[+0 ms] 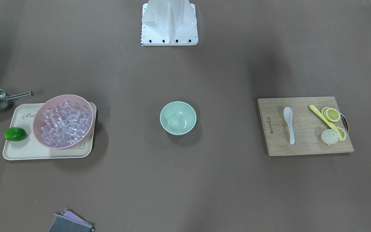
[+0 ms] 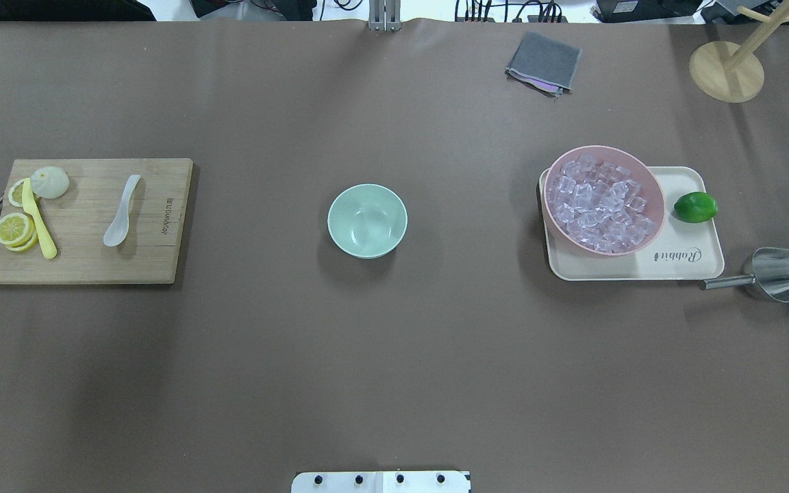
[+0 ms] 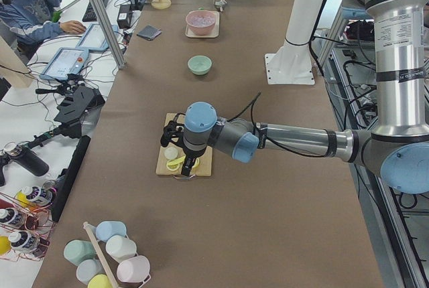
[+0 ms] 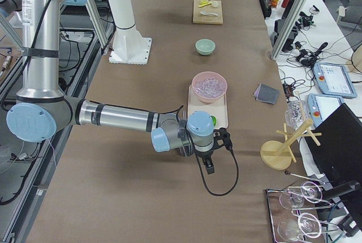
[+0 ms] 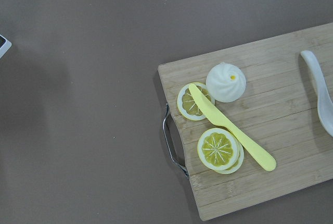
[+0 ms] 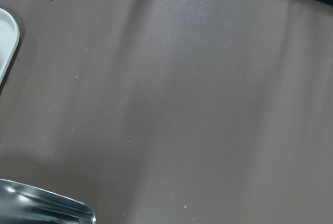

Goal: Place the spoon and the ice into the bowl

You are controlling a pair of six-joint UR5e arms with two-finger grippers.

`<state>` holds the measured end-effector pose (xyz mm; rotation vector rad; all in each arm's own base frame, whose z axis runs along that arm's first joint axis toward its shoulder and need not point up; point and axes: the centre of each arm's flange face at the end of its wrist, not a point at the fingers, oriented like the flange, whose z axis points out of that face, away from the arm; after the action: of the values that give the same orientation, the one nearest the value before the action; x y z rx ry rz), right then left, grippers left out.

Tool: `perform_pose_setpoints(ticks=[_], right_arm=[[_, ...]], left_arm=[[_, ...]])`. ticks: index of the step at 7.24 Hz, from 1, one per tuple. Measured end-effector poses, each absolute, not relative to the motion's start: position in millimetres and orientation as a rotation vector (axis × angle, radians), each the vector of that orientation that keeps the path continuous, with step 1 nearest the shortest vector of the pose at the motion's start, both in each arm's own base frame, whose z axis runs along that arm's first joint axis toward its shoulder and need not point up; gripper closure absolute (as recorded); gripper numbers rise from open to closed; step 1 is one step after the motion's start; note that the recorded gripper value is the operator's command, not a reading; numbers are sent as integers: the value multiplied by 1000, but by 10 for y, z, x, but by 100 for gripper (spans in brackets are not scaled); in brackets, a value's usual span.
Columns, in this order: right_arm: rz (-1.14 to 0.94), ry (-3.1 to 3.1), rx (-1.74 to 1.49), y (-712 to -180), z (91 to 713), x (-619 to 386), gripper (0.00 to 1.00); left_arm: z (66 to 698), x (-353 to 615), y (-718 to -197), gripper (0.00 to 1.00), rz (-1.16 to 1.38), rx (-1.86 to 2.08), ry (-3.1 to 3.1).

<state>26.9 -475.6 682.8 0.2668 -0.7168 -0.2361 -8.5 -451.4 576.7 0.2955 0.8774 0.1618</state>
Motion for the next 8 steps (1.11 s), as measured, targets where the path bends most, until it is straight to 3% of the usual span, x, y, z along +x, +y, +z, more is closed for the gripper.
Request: perform_pose_setpoints(ticks=[8], right_arm=[[-269,-713,357,-4795,6776,266,0]], left_arm=[[5727,-42,-4445,2,186,320,885]])
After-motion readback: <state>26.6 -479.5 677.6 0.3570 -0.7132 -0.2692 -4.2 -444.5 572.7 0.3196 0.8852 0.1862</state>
